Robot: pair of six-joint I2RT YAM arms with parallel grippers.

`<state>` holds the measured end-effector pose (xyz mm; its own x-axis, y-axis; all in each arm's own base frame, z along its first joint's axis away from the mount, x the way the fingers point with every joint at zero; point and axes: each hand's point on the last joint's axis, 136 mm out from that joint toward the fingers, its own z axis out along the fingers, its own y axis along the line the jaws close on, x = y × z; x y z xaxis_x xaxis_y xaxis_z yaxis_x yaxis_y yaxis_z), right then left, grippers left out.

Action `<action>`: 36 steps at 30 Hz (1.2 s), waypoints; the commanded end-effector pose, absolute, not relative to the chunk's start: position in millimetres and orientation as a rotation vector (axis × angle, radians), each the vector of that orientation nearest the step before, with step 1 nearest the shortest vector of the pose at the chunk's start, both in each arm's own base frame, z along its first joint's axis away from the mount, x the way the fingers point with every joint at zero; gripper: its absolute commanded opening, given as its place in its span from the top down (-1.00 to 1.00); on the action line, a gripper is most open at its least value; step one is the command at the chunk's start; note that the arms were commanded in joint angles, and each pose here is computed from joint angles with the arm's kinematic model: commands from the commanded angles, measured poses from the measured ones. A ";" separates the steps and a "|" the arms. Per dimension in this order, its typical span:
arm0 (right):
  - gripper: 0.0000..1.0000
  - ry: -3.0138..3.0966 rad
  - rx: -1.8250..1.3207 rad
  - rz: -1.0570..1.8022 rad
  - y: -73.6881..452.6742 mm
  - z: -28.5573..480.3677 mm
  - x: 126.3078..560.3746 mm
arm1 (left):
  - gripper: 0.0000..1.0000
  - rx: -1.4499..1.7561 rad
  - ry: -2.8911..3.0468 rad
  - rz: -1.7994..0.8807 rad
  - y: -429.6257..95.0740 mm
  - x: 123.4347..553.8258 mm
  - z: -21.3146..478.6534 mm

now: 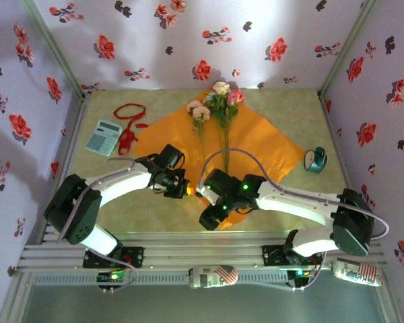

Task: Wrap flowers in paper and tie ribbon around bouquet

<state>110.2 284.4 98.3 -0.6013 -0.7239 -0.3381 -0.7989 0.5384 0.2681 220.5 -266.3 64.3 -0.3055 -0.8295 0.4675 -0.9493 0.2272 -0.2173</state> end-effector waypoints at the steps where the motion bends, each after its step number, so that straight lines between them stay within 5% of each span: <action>1: -0.60 2.656 -1.254 0.437 265.6 88.4 114.6 | 1.00 1.806 -2.112 0.609 -260.6 216.0 55.3; 6: -0.41 2.689 -1.194 0.290 248.0 83.8 123.2 | 1.00 1.808 -2.108 0.610 -258.7 216.1 54.6; 14: 0.75 2.627 -1.168 0.126 242.7 93.1 149.3 | 1.00 1.805 -2.129 0.572 -248.7 214.1 56.7; 17: 1.00 2.541 -1.248 0.152 255.4 102.5 158.3 | 0.43 1.801 -2.136 0.555 -244.5 209.8 59.5; 19: 1.00 2.481 -1.312 0.199 266.6 107.3 160.9 | 0.14 1.790 -2.136 0.567 -245.8 208.3 65.1; 23: 1.00 2.376 -1.394 0.236 279.7 113.2 167.9 | -0.15 1.778 -2.122 0.622 -254.5 207.1 81.9; 31: 1.00 2.265 -1.511 0.229 282.8 109.8 174.4 | -0.37 1.742 -2.118 0.677 -276.1 207.3 100.6; 36: 1.00 2.254 -1.533 0.223 279.6 108.1 175.0 | -0.21 1.689 -2.132 0.692 -296.3 208.2 99.8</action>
